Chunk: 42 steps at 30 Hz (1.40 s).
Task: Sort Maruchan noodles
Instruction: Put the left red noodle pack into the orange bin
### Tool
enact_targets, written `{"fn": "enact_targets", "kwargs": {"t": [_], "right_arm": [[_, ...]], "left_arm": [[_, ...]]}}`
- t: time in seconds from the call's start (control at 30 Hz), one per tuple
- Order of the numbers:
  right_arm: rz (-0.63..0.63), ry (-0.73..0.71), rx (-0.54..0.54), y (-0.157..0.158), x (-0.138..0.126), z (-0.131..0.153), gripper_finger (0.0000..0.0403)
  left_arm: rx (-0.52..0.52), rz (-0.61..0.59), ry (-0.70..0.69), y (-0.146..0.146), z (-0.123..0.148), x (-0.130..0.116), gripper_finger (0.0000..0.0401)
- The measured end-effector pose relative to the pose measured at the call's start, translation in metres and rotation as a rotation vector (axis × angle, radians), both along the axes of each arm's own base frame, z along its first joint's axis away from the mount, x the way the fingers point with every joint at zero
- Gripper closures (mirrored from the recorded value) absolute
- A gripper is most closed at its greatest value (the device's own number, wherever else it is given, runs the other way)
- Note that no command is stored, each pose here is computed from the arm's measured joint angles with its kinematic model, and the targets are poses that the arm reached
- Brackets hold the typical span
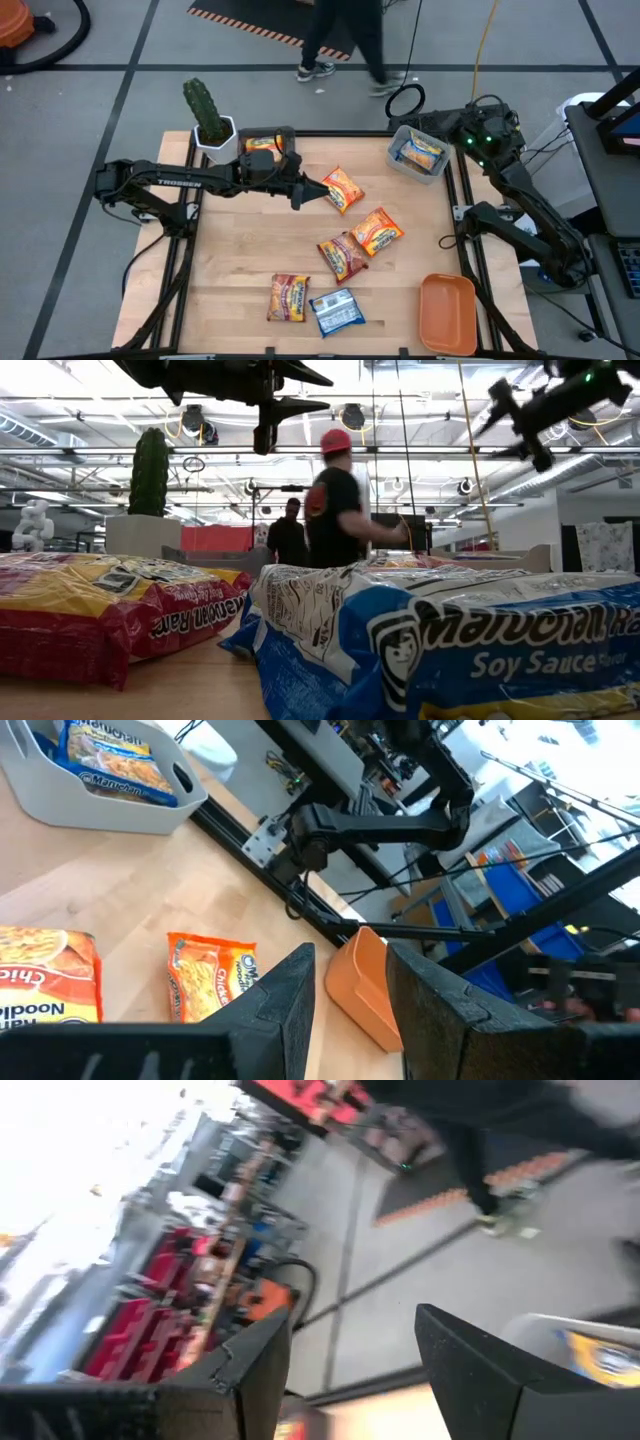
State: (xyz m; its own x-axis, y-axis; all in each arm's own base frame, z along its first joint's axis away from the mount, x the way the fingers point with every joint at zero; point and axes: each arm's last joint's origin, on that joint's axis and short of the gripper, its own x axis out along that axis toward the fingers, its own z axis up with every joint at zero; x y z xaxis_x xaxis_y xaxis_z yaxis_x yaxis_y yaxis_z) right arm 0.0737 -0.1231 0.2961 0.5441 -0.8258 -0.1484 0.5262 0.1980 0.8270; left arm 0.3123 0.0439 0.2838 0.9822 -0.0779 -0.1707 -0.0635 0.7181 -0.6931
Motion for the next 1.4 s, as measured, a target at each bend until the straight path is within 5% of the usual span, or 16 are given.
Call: {"fn": "enact_targets", "kwargs": {"t": [0.17, 0.5, 0.7, 1.13, 1.4], "right_arm": [[0.09, -0.046, -0.064, 0.013, 0.006, 0.021, 0.0195], [0.288, -0.281, -0.182, 0.034, 0.023, 0.045, 0.0195], [0.405, -0.272, -0.16, 0.043, 0.031, 0.044, 0.0195], [0.766, -0.168, -0.156, 0.064, 0.044, 0.036, 0.0195], [0.94, -0.149, -0.124, 0.08, 0.048, 0.032, 0.0195]], "left_arm": [[-0.018, 0.001, 0.054, 0.0, -0.005, -0.001, 0.0272], [-0.152, -0.002, 0.381, -0.013, -0.033, -0.011, 0.0272], [-0.35, -0.078, 0.548, -0.054, -0.042, -0.017, 0.0272], [-0.462, -0.095, 0.557, -0.163, -0.038, -0.037, 0.0272], [-0.555, -0.056, 0.537, -0.196, -0.034, -0.051, 0.0272]]}}
